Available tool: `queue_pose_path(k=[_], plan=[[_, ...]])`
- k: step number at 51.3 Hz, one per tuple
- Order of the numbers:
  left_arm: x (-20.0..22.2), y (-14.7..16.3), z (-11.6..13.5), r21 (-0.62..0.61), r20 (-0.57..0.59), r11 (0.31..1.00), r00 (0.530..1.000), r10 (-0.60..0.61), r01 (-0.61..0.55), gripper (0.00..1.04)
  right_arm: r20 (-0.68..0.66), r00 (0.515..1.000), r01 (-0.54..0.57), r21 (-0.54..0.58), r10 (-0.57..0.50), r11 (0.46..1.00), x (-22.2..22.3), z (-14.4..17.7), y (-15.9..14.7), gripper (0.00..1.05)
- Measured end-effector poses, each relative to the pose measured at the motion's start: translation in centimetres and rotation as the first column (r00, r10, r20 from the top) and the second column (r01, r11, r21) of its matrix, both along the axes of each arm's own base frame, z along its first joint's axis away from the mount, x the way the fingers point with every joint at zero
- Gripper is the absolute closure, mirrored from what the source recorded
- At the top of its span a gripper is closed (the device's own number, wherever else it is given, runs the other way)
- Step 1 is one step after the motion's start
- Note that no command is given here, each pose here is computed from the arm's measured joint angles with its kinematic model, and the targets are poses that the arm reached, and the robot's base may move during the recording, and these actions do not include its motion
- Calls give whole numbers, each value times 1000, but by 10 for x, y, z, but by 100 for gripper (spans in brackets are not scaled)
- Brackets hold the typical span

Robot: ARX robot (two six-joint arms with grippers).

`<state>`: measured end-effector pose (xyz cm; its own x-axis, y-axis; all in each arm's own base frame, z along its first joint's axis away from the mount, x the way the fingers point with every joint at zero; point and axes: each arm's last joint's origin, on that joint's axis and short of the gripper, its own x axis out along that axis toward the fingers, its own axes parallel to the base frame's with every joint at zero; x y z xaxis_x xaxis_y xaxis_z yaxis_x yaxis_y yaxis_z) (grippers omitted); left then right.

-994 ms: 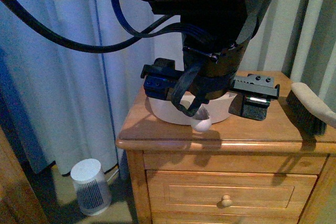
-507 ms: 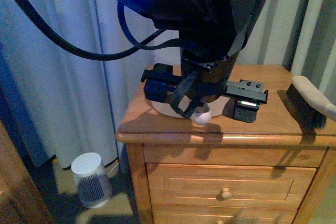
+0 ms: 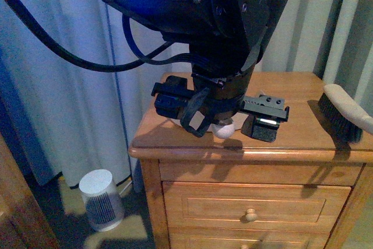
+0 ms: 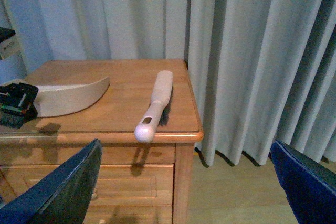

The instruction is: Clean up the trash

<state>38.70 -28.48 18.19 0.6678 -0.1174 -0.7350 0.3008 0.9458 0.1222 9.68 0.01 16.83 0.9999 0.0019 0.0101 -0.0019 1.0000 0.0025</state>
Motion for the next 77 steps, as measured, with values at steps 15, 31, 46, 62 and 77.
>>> queue_pose_path(k=[15,31,46,62,77], plan=[[-1,1,-5,9,-4,1000,1000,0,0,32,0,1000,0,0,0,1000,0,0,0,7],[2,2,-3,-8,38,1000,999,-8,8,75,0,1000,0,0,0,1000,0,0,0,7],[-8,9,5,-17,115,997,991,-75,78,76,0,1000,0,0,0,1000,0,0,0,7],[-41,36,71,16,560,976,807,-189,217,76,0,1000,0,0,0,1000,0,0,0,7],[-89,113,128,107,780,956,573,-251,274,76,0,1000,0,0,0,1000,0,0,0,7]])
